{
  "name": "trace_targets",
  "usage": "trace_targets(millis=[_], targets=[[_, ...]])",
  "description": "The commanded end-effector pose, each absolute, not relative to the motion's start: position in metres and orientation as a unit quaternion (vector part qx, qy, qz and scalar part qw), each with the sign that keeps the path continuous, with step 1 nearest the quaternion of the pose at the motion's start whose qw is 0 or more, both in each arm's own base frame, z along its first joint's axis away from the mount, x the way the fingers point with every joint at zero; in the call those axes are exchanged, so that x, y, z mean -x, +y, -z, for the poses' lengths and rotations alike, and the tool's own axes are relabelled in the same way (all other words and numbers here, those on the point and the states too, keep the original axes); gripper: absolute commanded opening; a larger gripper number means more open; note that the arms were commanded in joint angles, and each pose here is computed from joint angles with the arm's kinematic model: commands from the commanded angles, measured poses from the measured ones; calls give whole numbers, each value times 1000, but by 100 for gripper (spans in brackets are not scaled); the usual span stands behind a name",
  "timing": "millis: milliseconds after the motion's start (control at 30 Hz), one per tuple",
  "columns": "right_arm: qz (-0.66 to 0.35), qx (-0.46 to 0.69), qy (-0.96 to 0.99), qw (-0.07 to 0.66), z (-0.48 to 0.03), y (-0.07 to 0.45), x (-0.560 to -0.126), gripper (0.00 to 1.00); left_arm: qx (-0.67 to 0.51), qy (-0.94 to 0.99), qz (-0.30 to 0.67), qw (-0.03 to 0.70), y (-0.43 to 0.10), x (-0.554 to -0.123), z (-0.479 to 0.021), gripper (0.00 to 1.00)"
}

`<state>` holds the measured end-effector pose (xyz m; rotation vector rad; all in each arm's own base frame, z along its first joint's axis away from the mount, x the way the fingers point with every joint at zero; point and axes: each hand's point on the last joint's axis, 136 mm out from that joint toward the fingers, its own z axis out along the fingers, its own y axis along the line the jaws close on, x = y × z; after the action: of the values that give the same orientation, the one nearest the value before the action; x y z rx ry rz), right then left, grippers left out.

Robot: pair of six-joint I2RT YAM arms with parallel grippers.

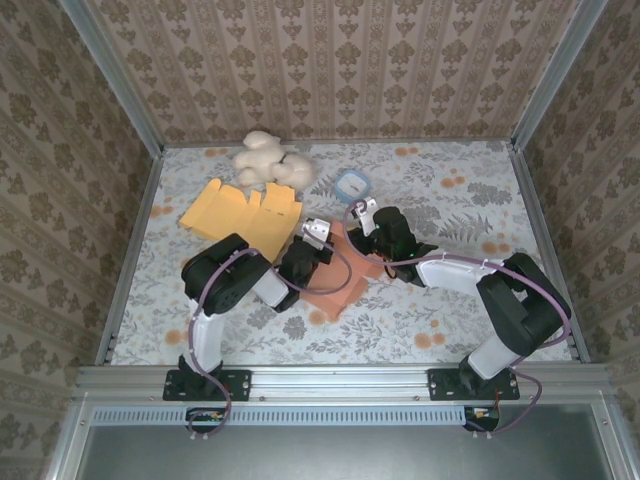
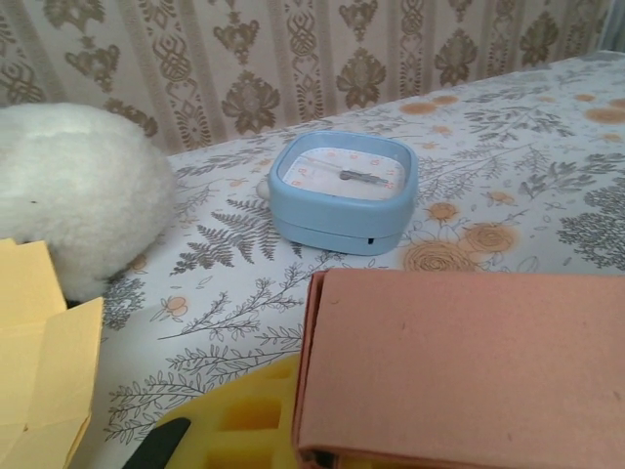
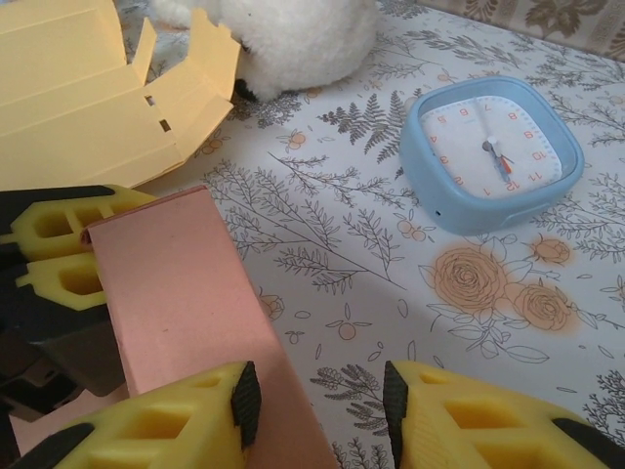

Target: Fold the paper box

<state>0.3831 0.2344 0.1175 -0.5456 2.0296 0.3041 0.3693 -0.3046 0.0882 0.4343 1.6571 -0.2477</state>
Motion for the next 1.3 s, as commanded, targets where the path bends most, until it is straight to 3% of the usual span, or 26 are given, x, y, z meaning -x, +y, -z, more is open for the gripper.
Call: trace_targets(millis=[0, 267, 667, 933, 1267], targets=[[-130, 250, 869, 406, -69, 239, -354, 42, -177, 736, 22, 653, -290, -377, -80, 5], [-141, 238, 871, 407, -70, 241, -350, 42, -182, 738, 34, 648, -293, -375, -75, 9], [-151, 178, 871, 432, -115, 225, -340, 50, -221, 737, 90, 633, -305, -358, -69, 0], [-119, 25, 905, 406, -137, 183, -328, 55, -228, 738, 91, 629, -303, -347, -68, 0], [-167, -91, 904, 383, -122, 180, -325, 57, -226, 736, 80, 633, -305, -343, -70, 0]])
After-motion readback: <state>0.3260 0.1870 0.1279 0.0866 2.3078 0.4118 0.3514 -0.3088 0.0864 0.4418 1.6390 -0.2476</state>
